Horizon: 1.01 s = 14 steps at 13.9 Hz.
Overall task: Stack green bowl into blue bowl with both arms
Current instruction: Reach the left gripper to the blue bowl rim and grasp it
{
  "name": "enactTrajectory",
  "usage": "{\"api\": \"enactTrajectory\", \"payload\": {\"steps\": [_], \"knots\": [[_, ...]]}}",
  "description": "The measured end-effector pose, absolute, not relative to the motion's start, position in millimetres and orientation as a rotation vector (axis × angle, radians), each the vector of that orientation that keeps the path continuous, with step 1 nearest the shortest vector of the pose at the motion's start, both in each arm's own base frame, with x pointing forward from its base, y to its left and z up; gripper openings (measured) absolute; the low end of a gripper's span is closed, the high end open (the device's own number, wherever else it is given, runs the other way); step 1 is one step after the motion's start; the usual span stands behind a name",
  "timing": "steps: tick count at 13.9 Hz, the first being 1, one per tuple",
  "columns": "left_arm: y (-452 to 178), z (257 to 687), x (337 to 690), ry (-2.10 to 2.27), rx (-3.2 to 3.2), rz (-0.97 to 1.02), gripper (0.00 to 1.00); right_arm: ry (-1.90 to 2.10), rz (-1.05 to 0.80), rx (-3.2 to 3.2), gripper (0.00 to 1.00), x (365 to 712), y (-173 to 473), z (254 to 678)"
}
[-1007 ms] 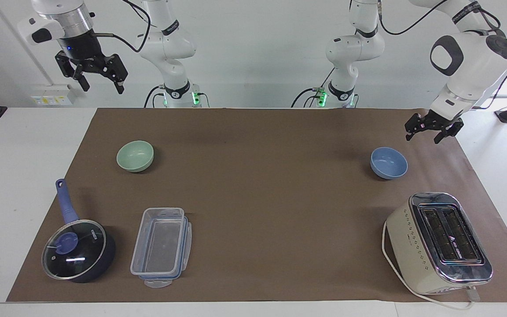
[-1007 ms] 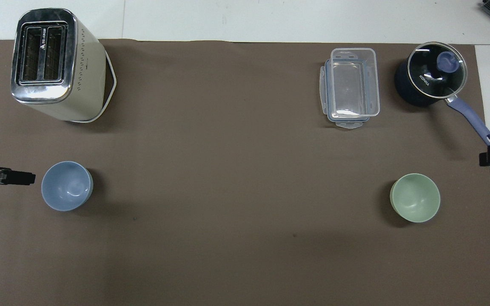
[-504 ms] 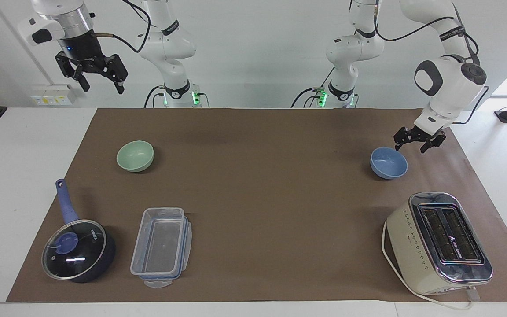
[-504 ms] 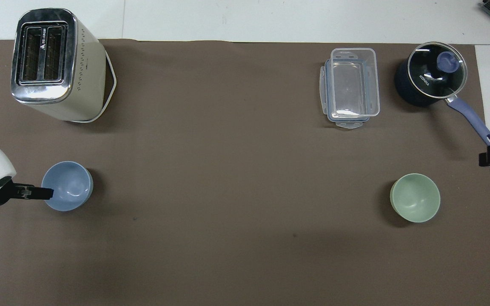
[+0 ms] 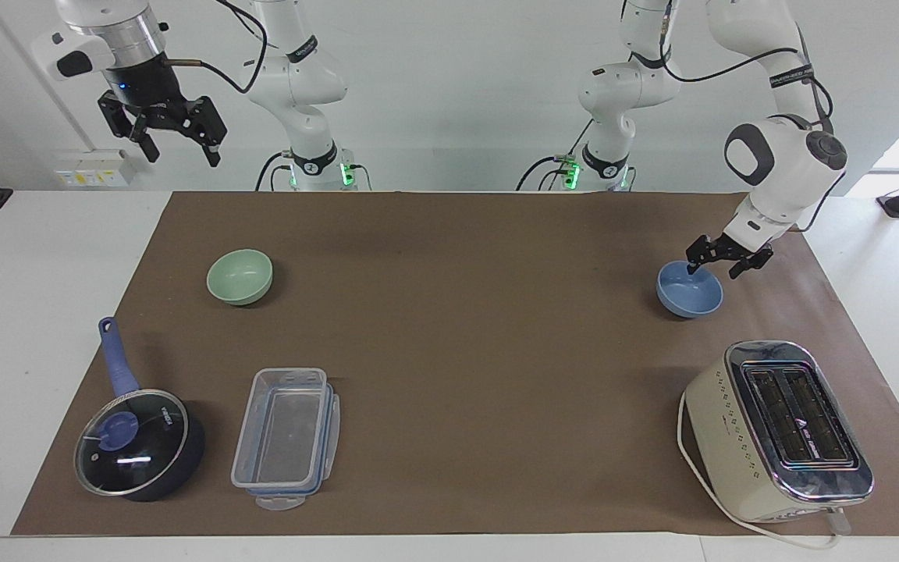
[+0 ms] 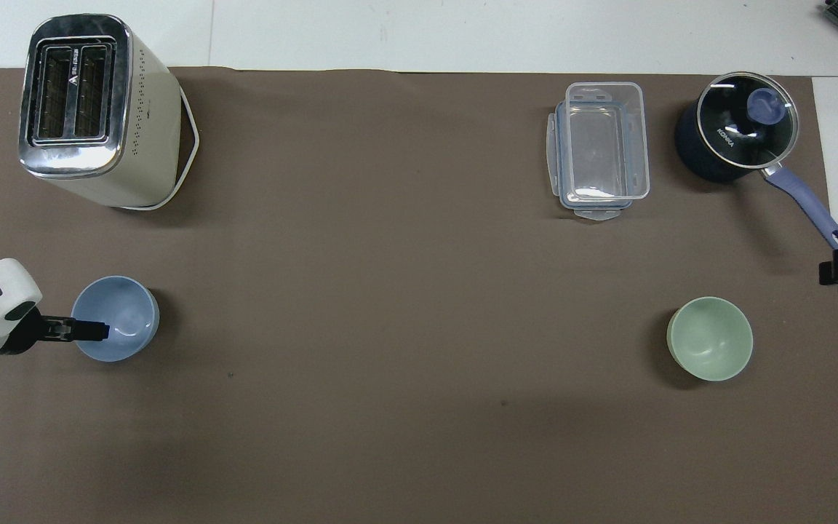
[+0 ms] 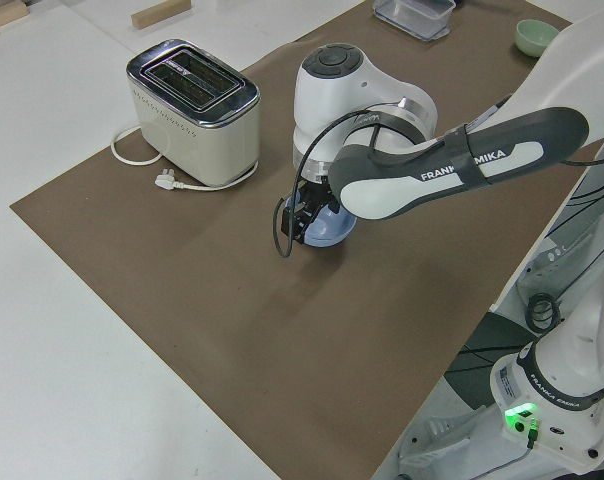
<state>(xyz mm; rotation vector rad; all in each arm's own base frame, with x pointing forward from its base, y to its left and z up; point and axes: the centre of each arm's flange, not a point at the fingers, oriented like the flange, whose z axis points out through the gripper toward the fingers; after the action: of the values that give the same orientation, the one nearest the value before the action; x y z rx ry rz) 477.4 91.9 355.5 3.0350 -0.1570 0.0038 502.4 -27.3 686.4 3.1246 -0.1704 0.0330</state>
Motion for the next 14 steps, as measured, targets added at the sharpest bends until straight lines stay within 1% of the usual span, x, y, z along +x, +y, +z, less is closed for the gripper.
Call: {"api": "enactTrajectory", "payload": {"steps": [1,2,4,12,13,14], "knots": [[94.6,354.3,478.2,-0.129,3.026,0.021,0.98,-0.17,0.033,3.125,1.0,502.4,-27.3,686.4],[97.2,351.3,479.4,-0.113,3.025,0.034,0.91,-0.17,0.032,3.125,1.0,502.4,-27.3,686.2],[103.7,341.7,481.3,-0.085,3.027,0.044,0.89,-0.17,0.03,3.125,1.0,502.5,-27.3,685.6],[111.7,335.7,481.9,-0.029,2.989,0.074,0.88,-0.17,0.028,3.125,1.0,502.5,-27.3,685.0],[113.5,335.7,481.6,-0.043,2.984,0.079,0.84,-0.17,0.028,3.125,1.0,502.5,-27.3,684.9],[115.9,335.7,481.0,-0.053,2.981,0.083,0.83,-0.17,0.027,3.125,1.0,502.5,-27.3,684.7]]}}
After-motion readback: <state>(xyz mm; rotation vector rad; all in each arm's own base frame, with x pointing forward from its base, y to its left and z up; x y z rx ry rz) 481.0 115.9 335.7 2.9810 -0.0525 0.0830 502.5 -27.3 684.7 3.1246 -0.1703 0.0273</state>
